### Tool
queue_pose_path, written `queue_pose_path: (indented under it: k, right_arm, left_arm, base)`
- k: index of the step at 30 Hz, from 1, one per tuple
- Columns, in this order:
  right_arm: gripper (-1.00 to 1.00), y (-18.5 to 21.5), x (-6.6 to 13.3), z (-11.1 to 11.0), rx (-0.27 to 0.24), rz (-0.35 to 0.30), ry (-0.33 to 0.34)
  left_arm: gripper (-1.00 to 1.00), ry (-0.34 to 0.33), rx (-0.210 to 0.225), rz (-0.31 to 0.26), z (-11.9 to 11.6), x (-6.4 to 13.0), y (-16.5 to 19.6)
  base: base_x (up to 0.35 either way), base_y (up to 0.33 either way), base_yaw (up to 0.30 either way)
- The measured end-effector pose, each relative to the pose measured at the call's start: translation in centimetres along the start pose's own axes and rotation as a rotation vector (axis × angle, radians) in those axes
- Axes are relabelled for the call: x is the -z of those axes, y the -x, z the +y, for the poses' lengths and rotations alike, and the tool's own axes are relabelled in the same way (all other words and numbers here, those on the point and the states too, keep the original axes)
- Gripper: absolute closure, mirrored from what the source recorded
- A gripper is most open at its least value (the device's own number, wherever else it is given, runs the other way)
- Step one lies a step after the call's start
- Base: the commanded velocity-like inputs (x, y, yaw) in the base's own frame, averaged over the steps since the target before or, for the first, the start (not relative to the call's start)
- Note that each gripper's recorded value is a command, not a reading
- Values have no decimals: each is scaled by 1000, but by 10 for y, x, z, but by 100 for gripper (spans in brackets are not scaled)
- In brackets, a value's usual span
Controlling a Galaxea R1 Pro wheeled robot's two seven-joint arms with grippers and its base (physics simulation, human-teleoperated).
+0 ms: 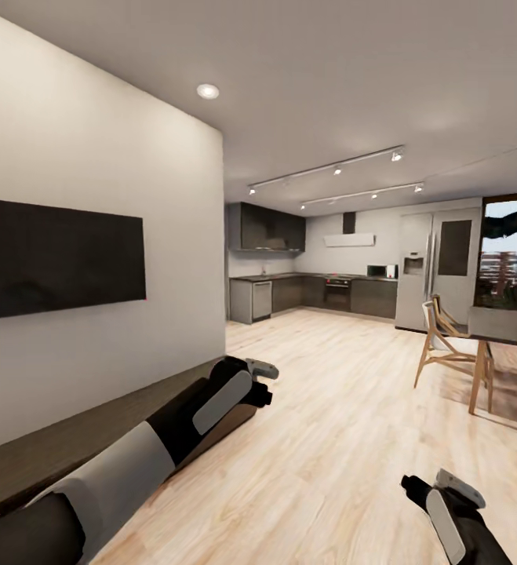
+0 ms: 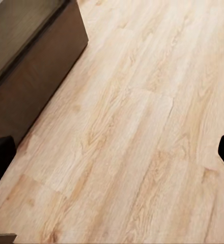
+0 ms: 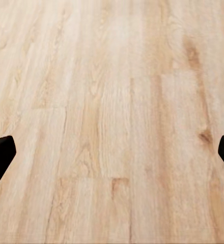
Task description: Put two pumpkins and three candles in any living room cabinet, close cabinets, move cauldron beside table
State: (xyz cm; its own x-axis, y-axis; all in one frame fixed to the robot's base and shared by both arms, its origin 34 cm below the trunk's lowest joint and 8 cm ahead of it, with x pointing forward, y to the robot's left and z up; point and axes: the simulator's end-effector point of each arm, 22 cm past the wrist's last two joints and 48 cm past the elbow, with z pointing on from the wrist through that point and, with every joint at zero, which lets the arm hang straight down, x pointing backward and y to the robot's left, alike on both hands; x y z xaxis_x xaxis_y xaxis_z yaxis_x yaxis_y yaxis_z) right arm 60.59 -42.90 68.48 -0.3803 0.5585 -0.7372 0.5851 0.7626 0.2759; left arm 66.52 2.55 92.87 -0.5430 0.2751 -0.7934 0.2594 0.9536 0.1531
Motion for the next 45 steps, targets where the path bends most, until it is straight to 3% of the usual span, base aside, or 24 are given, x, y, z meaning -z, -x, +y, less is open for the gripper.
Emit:
queue_pose_path:
  k: [11,15,18,20,23,27,45]
  right_arm:
    - [-100,-12,0,-24,-18,-41,-26]
    - [-100,-18,-2,-31,-23,-46,-35]
    - [-100,-28,-5,-36,-26,-38,-47]
    - [-100,-31,-7,-39,-32,-44,-53]
    - [-100,-36,-8,-42,-35,-47,-59]
    - [-100,-41,-9,-43,-34,-44,-63]
    - [-100,-53,-12,-48,-37,-20,-71]
  left_arm:
    - [-100,-29,31,-88,-16,-5,7]
    - [-100,-53,88,-93,-26,-21,-24]
    - [-100,-94,150,-131,-37,-33,-39]
    - [-100,-98,195,-118,-30,-54,-61]
    - [-100,-69,259,-70,-1,-90,-107]
    - [-100,-50,302,-76,20,-105,-128]
    - [-100,-51,317,-98,25,-108,-130]
  base:
    - [19,-166,-190]
    - [8,-15,-194]
    - [3,-5,-196]
    - [1,-2,-197]
    - [42,-1,-197]
    - [139,0,-196]
    - [15,0,-187]
